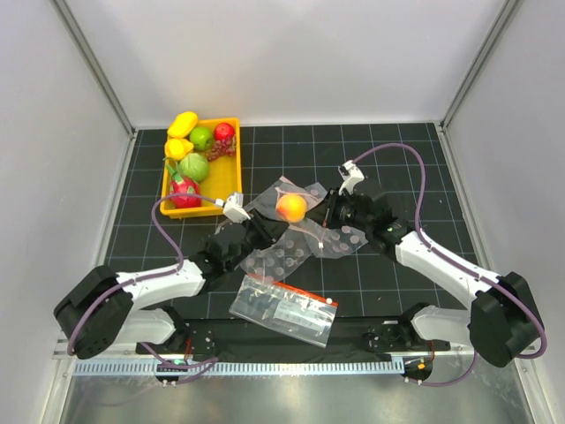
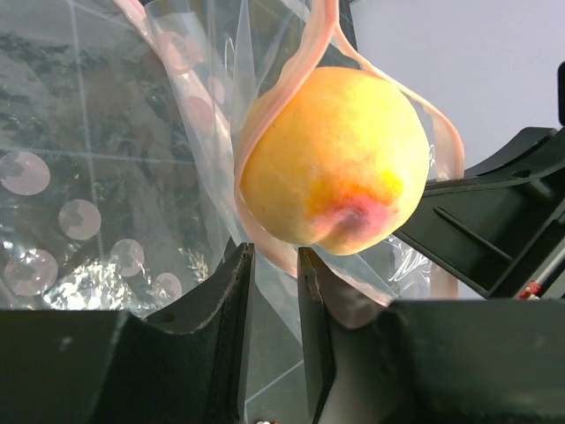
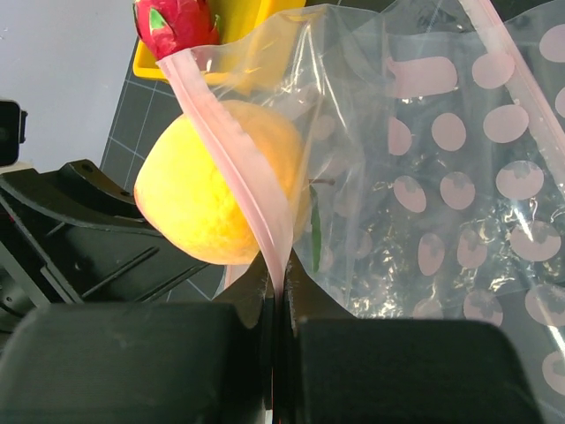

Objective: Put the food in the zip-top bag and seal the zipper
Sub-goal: Adjust the zipper food storage bag at the center of the board.

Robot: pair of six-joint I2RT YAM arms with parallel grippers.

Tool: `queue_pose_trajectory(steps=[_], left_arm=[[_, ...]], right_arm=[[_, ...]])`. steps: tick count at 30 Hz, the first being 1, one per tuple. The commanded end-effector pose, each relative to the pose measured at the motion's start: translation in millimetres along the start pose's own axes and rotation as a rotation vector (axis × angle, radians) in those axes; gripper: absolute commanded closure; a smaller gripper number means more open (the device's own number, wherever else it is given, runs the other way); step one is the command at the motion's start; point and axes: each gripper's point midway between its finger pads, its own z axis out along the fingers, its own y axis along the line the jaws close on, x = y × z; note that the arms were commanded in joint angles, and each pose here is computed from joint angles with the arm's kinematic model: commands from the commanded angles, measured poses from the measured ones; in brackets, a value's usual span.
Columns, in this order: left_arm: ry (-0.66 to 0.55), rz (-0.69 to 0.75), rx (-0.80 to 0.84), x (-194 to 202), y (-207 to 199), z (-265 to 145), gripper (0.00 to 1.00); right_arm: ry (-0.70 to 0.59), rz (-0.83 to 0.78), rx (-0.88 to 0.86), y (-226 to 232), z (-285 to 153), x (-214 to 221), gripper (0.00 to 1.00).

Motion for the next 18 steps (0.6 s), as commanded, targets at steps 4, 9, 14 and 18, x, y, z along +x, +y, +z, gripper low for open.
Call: queue_pose_trajectory(steps=[4, 9, 14, 18], left_arm=[[-0.075, -0.027, 0.070, -14.0, -28.3, 12.6, 0.71], [-0.080, -0.030, 0.063, -6.1, -26.7, 22.8, 0.64], [-0.096, -0.030, 0.071, -2.5, -29.5, 28.3, 0.80], [-0.109, -0.011, 0.079, -5.0, -34.3, 31.9, 1.00]], right_arm=[[-0.047, -0.001, -0.055, 12.9, -2.5, -12.3, 0.99], [-0.049, -0.001, -0.059, 13.9, -3.4, -12.8, 0.99], [-0.050, 0.000, -0.059, 14.1, -3.7, -12.8, 0.99], [-0.050, -0.001, -0.057, 13.8, -3.6, -12.4, 0.99]])
